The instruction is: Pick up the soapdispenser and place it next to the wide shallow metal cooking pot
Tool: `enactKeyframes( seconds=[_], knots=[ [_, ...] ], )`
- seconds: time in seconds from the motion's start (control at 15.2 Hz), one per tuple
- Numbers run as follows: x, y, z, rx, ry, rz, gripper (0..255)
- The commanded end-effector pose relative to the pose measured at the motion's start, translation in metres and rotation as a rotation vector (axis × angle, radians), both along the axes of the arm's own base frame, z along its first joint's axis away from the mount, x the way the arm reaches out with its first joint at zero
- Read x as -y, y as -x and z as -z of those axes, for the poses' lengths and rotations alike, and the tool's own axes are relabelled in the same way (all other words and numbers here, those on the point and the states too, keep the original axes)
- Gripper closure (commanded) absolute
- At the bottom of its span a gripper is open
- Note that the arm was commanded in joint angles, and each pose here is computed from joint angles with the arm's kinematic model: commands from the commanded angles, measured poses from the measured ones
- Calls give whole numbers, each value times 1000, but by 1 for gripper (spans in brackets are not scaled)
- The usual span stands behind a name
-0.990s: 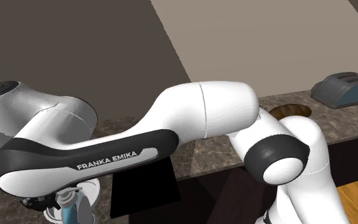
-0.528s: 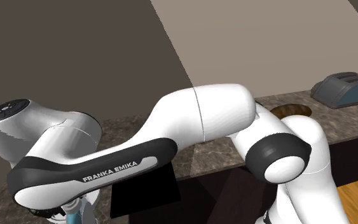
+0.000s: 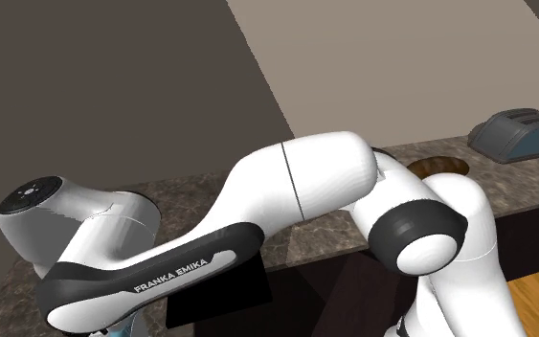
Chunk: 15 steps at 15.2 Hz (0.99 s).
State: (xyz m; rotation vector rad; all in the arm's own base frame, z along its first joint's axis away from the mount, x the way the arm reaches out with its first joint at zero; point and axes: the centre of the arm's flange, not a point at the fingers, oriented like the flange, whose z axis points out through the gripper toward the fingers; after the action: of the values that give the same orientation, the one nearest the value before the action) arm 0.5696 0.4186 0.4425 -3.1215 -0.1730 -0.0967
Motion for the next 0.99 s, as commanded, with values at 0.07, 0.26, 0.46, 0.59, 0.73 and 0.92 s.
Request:
enactKeyframes(
  seconds=[0.07,0.26,0.46,0.59,0.73,0.92],
  knots=[
    [0,0,11,1,-1,0,255],
    [0,0,11,1,-1,0,255],
    [0,0,11,1,-1,0,255],
    [0,0,11,1,-1,0,0],
    [0,0,11,1,-1,0,0],
    [0,1,-2,1,-1,0,0]
  ],
)
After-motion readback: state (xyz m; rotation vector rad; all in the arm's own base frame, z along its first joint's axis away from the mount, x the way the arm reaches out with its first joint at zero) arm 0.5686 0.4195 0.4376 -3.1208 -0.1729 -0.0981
